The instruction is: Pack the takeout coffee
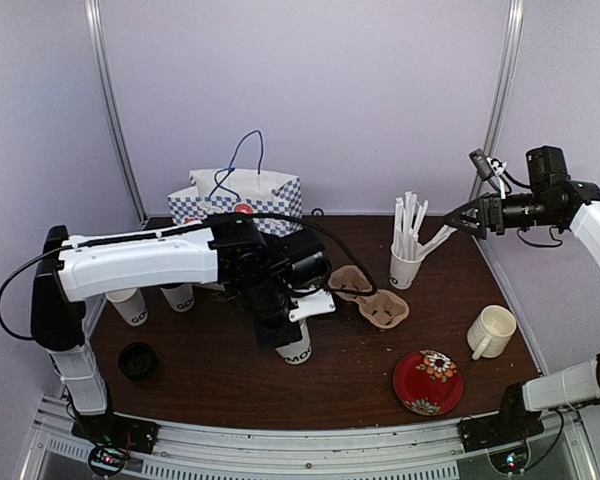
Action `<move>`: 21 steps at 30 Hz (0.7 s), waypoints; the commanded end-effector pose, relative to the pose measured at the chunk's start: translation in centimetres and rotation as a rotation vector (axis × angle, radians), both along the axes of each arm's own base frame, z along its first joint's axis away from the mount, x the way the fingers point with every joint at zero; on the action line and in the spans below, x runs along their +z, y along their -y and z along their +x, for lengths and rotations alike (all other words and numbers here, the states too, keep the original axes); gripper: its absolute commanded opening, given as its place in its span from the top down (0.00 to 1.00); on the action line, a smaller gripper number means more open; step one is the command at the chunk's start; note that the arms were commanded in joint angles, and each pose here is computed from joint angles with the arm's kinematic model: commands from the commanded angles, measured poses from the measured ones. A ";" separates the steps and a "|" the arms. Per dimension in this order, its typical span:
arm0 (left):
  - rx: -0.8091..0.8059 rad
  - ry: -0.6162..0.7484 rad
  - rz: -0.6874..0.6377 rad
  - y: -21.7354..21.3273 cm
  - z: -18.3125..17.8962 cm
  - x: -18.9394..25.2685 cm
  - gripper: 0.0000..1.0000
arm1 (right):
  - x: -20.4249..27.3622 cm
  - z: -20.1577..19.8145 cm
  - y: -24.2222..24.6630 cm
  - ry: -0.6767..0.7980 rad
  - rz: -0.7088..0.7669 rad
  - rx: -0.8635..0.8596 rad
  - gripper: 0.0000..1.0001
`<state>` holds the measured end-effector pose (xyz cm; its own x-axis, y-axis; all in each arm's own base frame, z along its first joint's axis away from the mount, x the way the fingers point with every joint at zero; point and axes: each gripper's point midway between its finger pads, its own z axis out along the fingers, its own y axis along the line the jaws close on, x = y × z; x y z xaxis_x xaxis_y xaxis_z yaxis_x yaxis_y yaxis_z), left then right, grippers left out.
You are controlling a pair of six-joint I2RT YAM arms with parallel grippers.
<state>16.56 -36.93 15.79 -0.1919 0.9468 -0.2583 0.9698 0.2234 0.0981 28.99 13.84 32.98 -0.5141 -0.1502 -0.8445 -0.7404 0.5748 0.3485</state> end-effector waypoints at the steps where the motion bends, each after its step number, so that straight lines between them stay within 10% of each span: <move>1: -0.010 0.101 0.176 -2.2 1.3 -0.3 1.00 | 1.2 0.4 -0.2 0.020 0.071 0.007 0.01; 21: -0.039 0.034 0.248 -1.5 0.9 -3.4 0.82 | 0.7 0.6 -0.5 0.004 0.100 0.035 0.01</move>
